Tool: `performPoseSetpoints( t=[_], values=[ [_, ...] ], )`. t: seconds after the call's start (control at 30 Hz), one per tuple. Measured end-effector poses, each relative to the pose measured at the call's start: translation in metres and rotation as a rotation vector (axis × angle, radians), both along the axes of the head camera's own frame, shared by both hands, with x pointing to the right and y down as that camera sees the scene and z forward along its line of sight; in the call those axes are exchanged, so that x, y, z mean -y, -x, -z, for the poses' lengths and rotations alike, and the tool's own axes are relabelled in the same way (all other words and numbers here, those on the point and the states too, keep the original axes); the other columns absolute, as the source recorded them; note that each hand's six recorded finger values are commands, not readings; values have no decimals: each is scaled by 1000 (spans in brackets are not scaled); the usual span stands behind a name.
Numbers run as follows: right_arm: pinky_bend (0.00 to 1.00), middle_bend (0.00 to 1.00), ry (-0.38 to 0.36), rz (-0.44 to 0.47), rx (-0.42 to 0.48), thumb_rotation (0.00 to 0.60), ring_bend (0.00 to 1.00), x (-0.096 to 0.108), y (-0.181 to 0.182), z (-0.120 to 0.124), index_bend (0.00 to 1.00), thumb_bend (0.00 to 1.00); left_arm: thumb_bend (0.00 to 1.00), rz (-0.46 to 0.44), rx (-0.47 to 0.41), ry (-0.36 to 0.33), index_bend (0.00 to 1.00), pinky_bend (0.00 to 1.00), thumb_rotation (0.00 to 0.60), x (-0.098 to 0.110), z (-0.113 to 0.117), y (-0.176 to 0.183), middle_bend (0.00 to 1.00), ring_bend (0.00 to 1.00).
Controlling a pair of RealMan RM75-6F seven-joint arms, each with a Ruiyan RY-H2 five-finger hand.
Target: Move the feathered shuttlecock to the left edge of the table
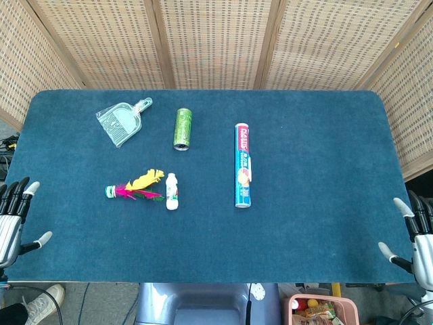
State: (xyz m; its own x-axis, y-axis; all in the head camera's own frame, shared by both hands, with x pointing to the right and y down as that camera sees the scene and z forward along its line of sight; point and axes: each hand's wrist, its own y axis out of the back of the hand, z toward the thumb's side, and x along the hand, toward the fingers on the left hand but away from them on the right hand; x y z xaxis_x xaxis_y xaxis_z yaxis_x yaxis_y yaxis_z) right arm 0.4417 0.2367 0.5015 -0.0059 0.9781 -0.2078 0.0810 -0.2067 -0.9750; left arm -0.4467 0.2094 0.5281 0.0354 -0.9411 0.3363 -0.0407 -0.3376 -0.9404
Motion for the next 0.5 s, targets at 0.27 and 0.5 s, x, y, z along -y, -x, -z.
performPoseSetpoints(
  t=[0.27,0.5],
  values=[
    [0,0,13,-19,13,600,0,1,-4,-1,0,0,0,-25,-17,19,0,0,600,6,-15,-8,0,0],
    [0,0,17,-32,27,600,0,2,-8,0,0,0,50,-80,-57,55,70,0,600,25,-44,-34,0,0]
  ],
)
